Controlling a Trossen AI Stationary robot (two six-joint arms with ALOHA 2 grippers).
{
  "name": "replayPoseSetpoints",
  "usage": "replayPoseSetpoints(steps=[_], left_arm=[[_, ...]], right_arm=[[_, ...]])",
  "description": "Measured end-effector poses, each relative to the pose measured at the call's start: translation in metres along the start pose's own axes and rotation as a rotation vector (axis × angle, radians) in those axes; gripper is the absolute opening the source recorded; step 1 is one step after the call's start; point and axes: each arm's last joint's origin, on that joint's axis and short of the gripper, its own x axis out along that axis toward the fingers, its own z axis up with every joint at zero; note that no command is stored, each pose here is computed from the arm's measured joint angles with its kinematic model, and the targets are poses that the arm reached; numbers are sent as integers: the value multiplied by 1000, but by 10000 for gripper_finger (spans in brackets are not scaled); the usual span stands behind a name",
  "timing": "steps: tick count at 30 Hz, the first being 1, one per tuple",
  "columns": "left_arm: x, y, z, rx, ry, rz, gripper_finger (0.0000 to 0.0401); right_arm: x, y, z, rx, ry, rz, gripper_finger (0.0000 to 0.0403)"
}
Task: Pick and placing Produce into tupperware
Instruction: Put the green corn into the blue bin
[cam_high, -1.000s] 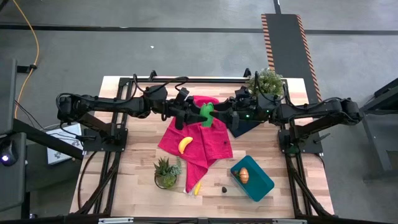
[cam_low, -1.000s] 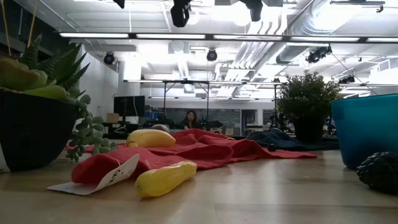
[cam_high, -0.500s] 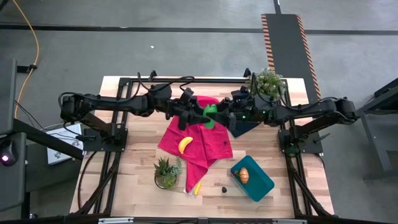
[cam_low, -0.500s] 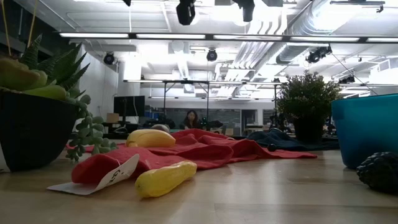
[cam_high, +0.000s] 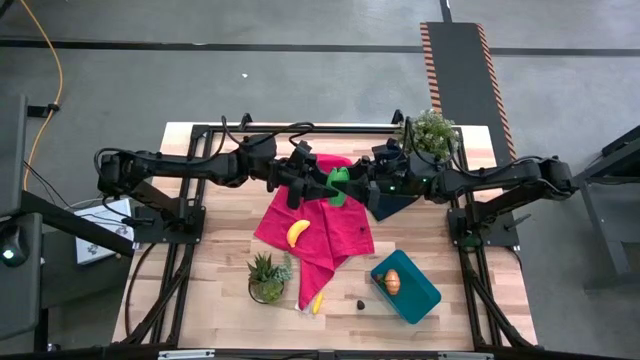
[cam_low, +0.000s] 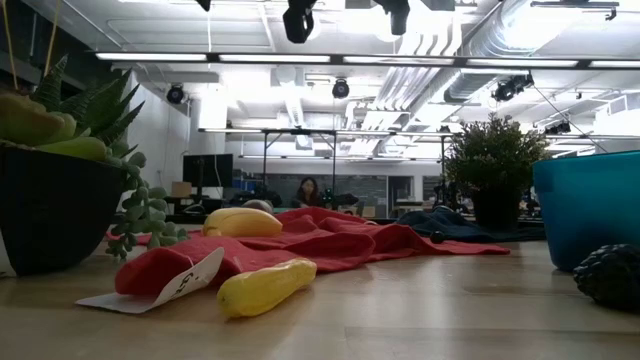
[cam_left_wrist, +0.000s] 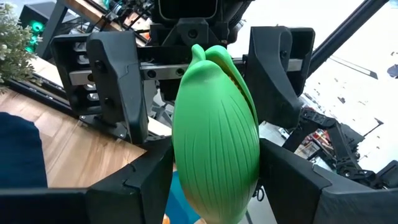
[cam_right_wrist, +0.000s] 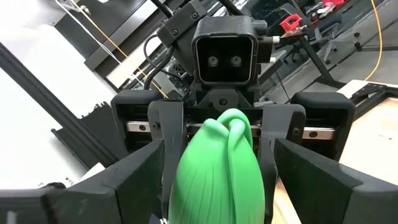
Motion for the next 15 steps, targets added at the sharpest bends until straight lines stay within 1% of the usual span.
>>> replayPoseSetpoints(steps=[6, 15], left_arm=[[0, -1, 2, 5, -21, -9, 209], [0, -1, 2, 3, -16, -8, 209]], right_arm=[[0, 0, 0, 0, 7, 1, 285], [0, 0, 0, -8, 8, 6, 237]])
